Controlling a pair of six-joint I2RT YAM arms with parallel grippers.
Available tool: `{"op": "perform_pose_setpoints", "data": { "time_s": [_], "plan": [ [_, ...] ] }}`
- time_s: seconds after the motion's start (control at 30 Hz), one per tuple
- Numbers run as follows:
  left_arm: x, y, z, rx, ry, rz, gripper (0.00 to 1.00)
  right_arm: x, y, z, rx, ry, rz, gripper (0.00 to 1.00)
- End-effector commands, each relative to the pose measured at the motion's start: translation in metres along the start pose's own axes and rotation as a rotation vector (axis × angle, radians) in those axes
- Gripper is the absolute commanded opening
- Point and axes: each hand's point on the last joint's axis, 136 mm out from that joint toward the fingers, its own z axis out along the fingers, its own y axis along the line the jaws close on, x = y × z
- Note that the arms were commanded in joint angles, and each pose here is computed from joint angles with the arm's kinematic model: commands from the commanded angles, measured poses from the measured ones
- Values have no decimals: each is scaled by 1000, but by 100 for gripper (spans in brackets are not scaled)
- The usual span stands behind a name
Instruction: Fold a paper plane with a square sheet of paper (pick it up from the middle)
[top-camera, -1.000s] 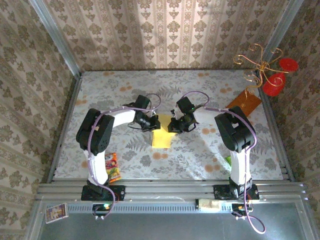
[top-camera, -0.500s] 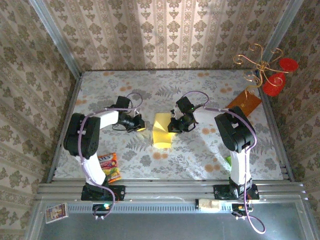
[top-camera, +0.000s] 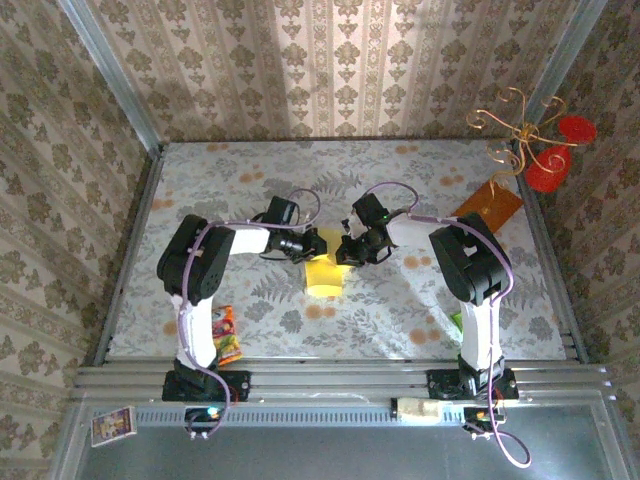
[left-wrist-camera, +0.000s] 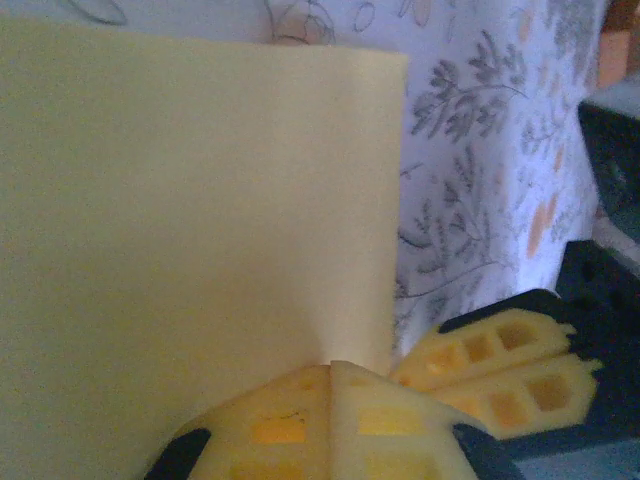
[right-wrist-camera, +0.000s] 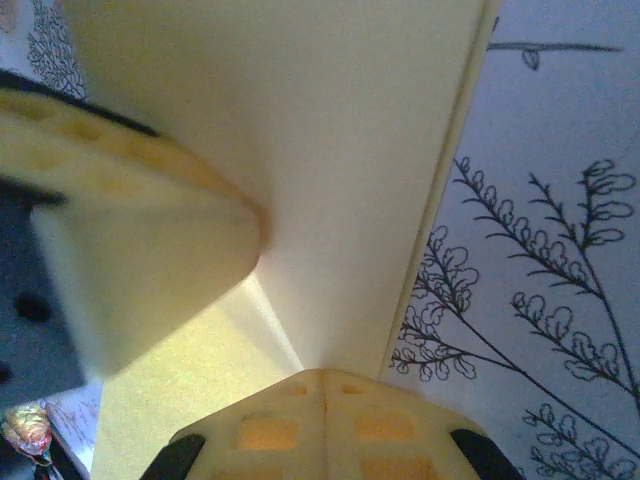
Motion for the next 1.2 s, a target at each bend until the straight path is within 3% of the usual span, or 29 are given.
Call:
{"op": "perform_pose_setpoints", "data": {
  "time_s": [0.0,0.17,0.27,0.43,0.57,0.9,1.17],
  "plan": [
    [-10,21,-17,-11,-51,-51,0,79,-106,26,370,224,181,7],
    [-13,61,-51,-137,-84,-79,0,79,-108,25,383,226,176,7],
    [-17,65,-66,-155,-100,-81,0,79,-109,25,386,229,176,7],
    [-24,-9,-68,-44,-121,47,0,81,-110,25,391,234,180,7],
    [-27,-37,-49,-25,-117,91,0,82,-112,26,397,235,188,7],
    [-33,5,-14,-99,-43,-22,0,84,-115,25,410,239,186,7],
    [-49,67,-45,-173,-87,-131,0,81,-113,26,400,227,187,7]
  ]
}}
